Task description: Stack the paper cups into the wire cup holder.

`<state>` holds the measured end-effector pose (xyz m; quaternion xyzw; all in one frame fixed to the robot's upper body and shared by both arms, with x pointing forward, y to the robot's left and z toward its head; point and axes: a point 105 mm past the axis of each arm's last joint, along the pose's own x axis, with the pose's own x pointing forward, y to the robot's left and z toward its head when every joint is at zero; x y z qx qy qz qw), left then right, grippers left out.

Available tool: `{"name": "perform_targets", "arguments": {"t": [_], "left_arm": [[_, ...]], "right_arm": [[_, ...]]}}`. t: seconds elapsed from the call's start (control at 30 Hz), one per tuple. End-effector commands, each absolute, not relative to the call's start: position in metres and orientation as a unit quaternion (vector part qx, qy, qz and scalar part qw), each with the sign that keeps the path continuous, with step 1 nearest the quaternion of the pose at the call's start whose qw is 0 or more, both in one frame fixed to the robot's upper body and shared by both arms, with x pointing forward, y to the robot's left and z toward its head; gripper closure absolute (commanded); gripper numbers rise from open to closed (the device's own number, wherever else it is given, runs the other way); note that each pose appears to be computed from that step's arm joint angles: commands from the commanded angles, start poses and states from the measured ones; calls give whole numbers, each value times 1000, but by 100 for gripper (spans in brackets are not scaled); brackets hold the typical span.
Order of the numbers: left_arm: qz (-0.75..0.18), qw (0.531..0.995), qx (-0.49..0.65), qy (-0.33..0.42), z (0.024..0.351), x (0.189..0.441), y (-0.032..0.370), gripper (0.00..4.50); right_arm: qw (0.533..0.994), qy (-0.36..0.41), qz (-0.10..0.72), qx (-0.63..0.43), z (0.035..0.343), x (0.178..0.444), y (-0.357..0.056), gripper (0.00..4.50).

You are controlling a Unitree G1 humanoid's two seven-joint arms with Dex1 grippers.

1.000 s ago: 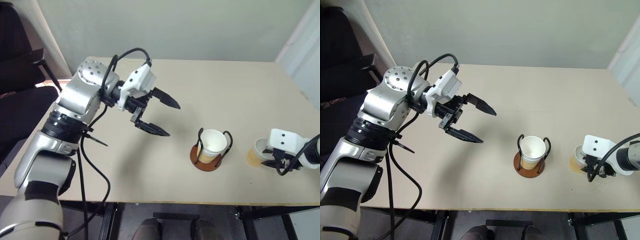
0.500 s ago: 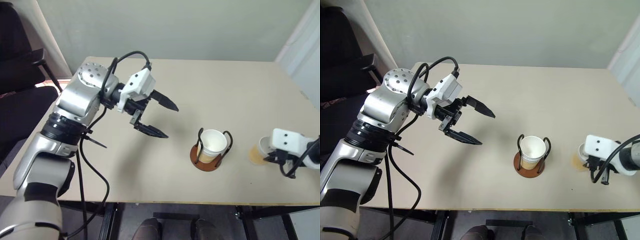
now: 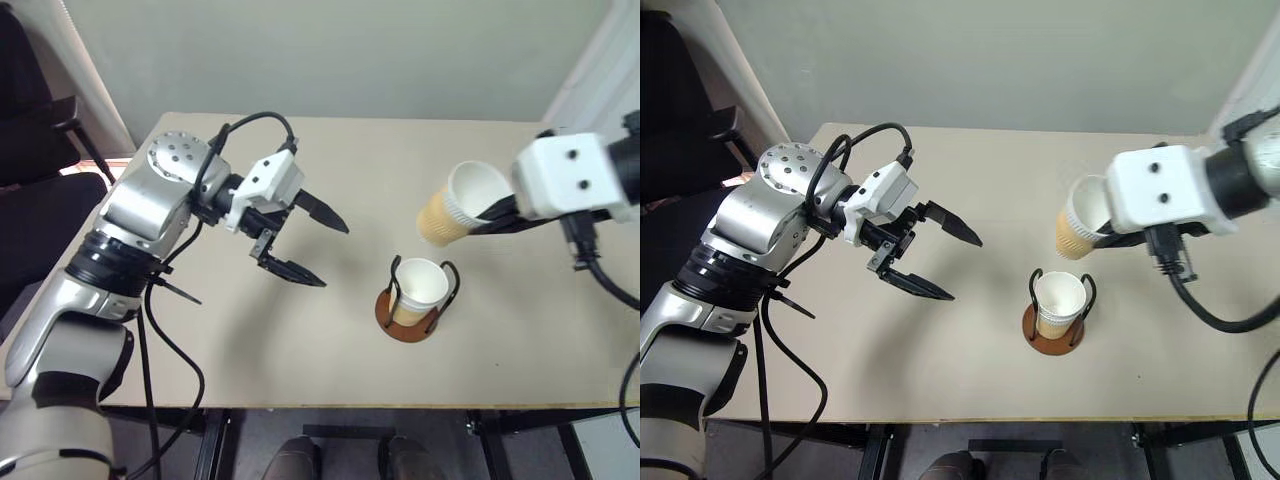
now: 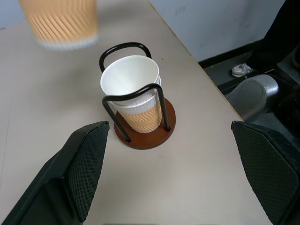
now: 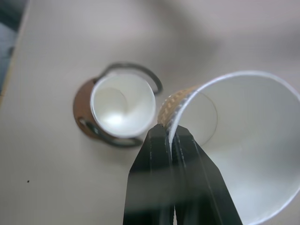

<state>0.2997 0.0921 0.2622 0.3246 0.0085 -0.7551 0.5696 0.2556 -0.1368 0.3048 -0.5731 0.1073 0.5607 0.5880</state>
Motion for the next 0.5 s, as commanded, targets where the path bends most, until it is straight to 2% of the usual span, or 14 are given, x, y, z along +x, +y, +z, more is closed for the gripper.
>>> {"name": "perform_targets", "arguments": {"t": [0.03, 0.23, 0.5], "left_arm": [[-764, 552, 334, -7, 271, 291, 92, 0], [-763, 555, 333, -3, 271, 291, 93, 0], [-763, 554, 334, -4, 272, 292, 91, 0]], "right_arm": [[571, 119, 568, -581, 300, 251, -136, 448], [542, 141, 595, -577, 284, 240, -136, 448], [516, 150, 603, -590, 268, 242, -136, 448]]}}
